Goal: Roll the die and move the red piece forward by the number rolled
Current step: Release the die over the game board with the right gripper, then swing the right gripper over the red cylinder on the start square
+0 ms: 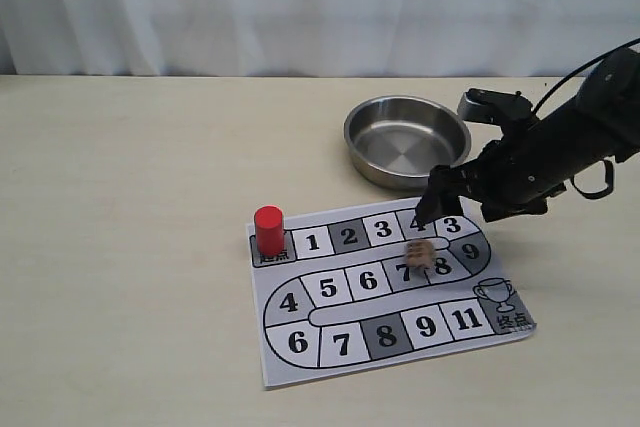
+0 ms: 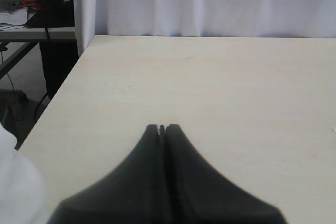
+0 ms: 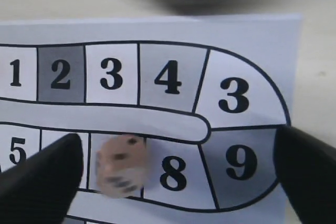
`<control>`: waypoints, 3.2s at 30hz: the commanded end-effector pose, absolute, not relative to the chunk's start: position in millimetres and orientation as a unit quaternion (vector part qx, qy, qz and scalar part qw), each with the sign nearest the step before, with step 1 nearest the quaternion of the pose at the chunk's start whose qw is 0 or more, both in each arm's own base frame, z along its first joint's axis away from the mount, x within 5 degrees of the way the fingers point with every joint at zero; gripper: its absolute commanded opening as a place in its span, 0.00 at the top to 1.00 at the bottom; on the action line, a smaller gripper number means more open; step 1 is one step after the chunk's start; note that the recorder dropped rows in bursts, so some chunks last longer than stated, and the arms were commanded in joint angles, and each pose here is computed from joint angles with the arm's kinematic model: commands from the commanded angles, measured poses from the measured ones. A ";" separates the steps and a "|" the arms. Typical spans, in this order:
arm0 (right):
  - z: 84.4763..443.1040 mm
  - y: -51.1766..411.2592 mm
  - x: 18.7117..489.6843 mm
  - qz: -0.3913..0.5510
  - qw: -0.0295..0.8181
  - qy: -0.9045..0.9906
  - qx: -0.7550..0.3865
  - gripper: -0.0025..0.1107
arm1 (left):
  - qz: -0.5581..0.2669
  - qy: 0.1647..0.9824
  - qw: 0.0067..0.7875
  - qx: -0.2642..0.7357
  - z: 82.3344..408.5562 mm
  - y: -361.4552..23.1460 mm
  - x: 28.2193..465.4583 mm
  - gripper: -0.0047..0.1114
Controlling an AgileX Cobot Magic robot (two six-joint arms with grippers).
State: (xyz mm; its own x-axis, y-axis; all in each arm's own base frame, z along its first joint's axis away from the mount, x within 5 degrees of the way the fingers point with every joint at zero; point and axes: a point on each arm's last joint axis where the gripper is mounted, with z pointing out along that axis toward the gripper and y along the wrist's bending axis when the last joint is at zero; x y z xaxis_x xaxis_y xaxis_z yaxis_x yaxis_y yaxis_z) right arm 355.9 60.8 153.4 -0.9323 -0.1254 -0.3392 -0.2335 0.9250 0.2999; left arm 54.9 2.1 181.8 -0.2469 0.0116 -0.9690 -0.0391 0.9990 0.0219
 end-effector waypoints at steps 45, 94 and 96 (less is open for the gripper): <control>195.7 179.9 297.6 0.148 0.168 0.921 -0.317 0.94 | 0.019 0.784 0.621 -0.005 184.9 1.7 55.0 0.96; 120.9 331.0 267.5 0.171 0.106 0.873 -0.444 0.94 | 0.019 0.784 0.621 -0.005 184.9 1.7 55.0 0.96; 120.3 329.6 268.5 0.161 0.107 0.874 -0.445 0.94 | 0.019 0.784 0.621 -0.005 184.9 1.7 55.0 0.96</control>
